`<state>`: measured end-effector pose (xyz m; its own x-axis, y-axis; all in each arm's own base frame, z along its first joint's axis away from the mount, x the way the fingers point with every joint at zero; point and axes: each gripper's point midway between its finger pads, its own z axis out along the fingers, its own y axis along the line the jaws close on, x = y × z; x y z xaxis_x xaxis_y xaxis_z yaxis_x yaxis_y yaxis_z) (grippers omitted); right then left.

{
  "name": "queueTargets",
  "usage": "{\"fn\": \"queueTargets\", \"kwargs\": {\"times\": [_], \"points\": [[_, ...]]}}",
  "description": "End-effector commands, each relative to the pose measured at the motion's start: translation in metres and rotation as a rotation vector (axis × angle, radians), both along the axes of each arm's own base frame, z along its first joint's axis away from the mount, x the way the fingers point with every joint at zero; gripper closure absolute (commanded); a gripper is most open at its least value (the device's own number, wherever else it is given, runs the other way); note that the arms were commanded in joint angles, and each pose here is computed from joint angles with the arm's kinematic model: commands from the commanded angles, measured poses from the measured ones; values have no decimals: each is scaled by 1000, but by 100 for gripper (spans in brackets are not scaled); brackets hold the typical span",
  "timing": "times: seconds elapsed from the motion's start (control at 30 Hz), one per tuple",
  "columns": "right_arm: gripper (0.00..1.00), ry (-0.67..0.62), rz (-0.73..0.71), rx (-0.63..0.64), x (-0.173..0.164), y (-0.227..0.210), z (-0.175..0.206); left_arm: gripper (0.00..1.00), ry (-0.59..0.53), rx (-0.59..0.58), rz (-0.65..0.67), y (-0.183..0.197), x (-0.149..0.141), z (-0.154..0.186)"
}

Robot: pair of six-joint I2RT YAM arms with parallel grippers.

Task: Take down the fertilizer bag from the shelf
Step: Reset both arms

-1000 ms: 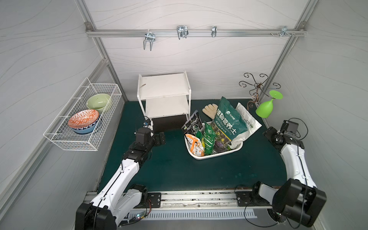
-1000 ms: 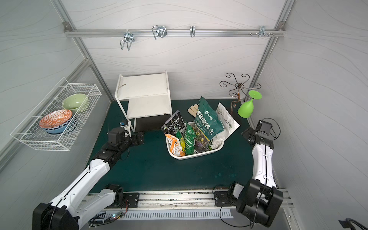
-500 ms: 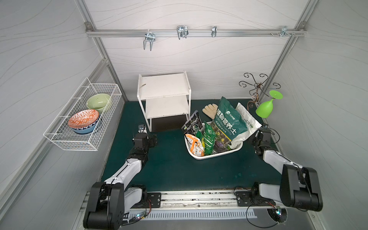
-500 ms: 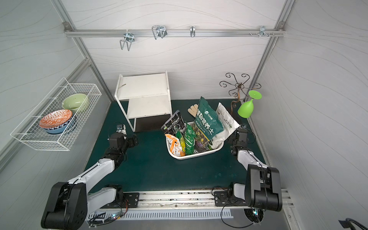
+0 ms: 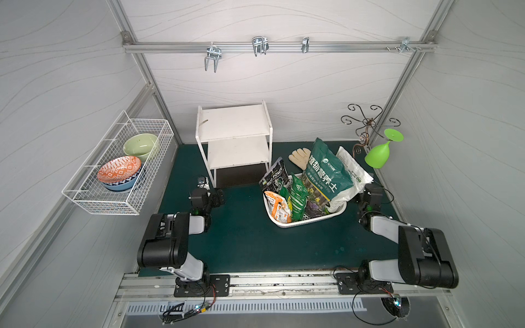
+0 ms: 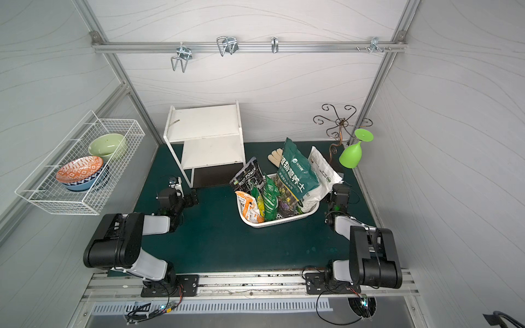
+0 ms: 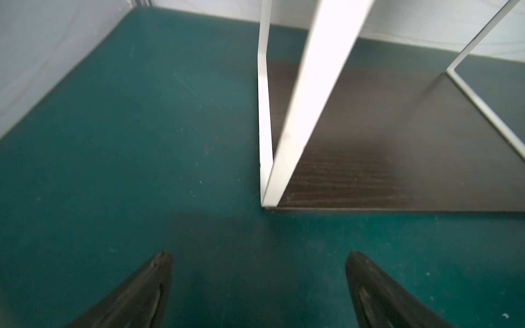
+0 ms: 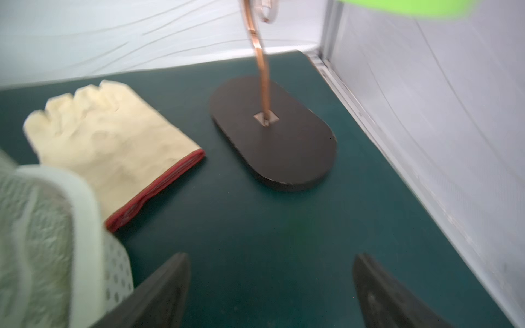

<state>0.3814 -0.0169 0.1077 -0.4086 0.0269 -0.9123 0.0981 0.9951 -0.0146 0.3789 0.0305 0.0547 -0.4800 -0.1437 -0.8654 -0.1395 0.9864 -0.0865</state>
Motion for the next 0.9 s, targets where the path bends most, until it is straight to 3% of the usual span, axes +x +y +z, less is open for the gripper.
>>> {"fn": "queueTargets", "kwargs": {"times": [0.0, 0.3, 0.4, 0.87], "points": [[1, 21, 142, -10, 6, 26, -2, 1, -155, 6, -19, -2, 20, 37], [1, -17, 227, 21, 15, 60, 1, 1, -132, 35, -15, -5, 22, 35], [1, 17, 246, 14, 21, 66, -15, 1, -133, 36, -14, -5, 23, 35], [1, 7, 235, 38, 20, 61, -26, 1, -133, 37, -13, -5, 22, 35]]}}
